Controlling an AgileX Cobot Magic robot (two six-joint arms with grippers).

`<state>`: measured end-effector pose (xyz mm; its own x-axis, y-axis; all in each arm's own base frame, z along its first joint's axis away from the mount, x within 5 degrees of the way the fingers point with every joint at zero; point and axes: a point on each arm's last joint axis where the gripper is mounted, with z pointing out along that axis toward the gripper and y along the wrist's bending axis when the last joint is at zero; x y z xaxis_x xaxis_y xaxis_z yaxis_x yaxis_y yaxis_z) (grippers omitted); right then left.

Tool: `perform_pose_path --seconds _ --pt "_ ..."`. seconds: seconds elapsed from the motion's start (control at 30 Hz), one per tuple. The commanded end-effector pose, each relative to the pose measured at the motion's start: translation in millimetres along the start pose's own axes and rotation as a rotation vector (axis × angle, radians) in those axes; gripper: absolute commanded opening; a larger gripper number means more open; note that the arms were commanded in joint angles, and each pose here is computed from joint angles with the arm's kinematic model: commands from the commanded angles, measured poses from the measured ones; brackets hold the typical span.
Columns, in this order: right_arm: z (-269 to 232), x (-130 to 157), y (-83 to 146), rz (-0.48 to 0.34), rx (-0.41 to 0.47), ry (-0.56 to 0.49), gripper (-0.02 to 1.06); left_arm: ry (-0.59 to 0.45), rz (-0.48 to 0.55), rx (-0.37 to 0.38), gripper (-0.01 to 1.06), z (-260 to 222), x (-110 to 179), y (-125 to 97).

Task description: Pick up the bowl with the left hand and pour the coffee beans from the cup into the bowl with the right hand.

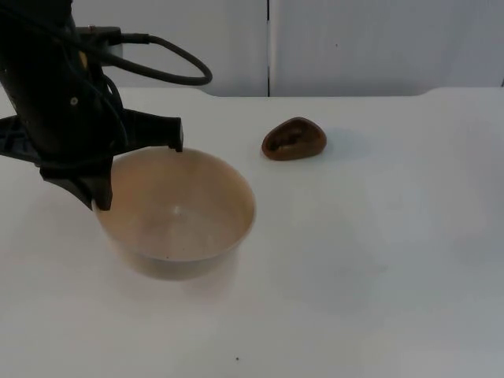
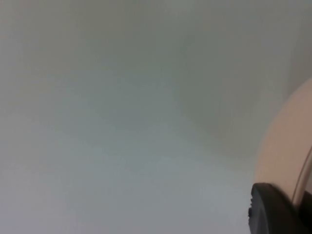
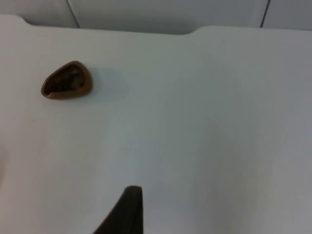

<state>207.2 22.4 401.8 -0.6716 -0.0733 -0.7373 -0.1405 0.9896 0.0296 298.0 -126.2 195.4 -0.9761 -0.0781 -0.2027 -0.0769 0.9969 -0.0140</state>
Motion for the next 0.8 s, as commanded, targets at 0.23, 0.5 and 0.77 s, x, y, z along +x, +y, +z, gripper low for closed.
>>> perform_pose_path --seconds 0.23,0.5,0.77 --pt "63 -26 30 -0.126 -0.078 0.134 1.05 -0.021 0.000 0.007 0.00 -3 -1 -1" --pt "118 -49 66 -0.226 -0.144 0.236 1.05 -0.021 0.000 0.007 0.00 -3 -1 -1" --pt "189 -65 97 -0.342 -0.187 0.393 1.05 -0.021 0.000 0.007 0.00 -3 -1 -1"
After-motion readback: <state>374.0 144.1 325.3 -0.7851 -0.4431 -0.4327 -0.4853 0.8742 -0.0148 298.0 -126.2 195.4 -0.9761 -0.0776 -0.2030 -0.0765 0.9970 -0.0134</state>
